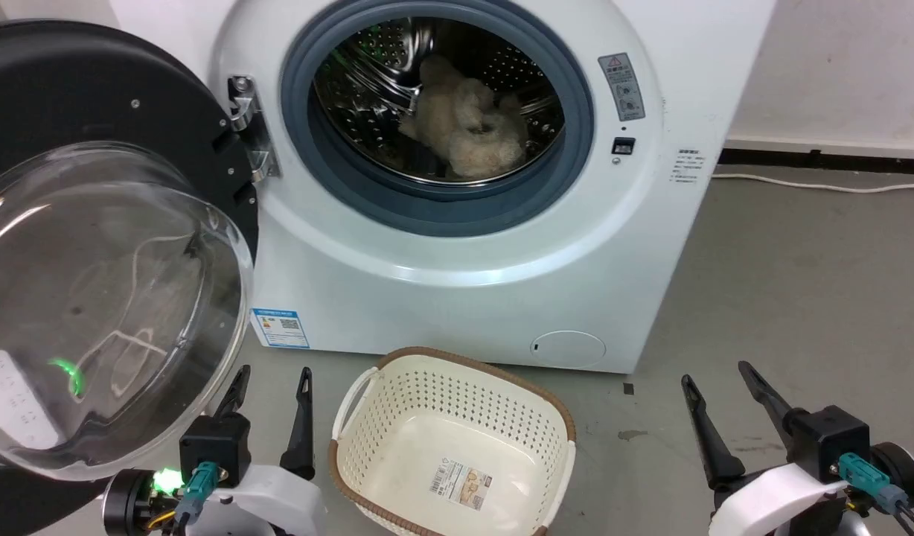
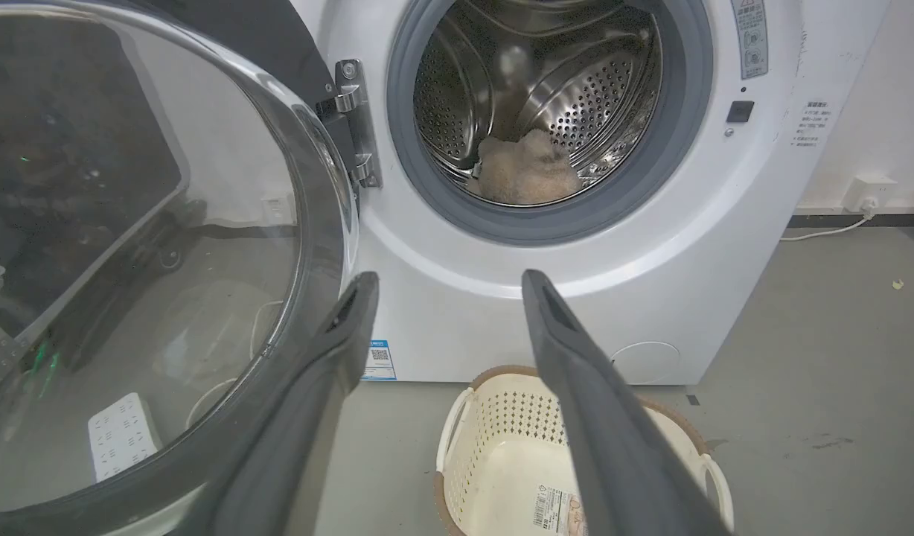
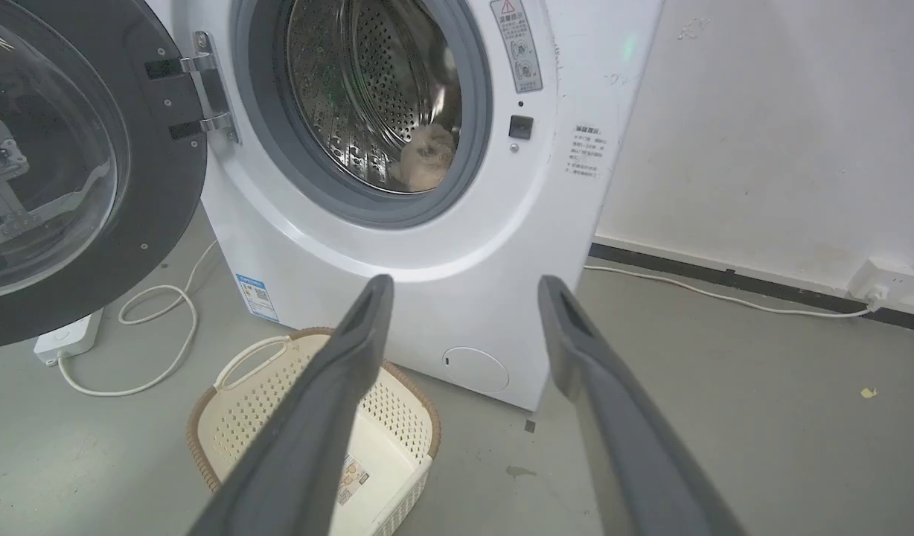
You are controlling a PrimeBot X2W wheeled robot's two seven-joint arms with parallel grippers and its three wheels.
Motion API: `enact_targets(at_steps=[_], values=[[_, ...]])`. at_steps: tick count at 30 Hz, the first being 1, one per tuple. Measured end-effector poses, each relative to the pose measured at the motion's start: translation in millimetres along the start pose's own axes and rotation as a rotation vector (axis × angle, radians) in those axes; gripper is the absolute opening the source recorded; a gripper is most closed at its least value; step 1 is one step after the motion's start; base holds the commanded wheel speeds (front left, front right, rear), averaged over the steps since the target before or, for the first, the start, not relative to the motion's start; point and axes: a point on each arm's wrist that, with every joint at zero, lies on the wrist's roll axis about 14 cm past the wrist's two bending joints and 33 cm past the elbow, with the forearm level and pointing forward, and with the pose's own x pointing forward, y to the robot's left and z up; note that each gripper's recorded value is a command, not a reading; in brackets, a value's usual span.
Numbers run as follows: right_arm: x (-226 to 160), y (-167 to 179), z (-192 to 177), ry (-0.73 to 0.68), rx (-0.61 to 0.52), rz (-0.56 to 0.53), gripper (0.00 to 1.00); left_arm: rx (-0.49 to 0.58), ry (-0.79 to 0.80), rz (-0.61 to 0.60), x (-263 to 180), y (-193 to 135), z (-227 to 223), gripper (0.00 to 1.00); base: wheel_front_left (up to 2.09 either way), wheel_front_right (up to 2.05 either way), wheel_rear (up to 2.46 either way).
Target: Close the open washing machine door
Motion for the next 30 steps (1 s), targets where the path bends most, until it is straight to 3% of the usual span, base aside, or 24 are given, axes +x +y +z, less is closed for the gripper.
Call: enact_targets(at_steps=[13, 30], values=[[11.7, 23.4, 3.7, -0.026, 0.007, 0.073, 1.00, 0.005, -0.032, 0.052, -15.0, 19.2, 5.8, 1.00, 0.00, 0.00, 0.00], [31.8, 89.6, -5.8, -0.021, 0.013, 0.278, 1.00, 0.013, -0.070, 0.183, -45.3, 55.1, 9.6, 1.00, -0.06, -0.06, -0.06]])
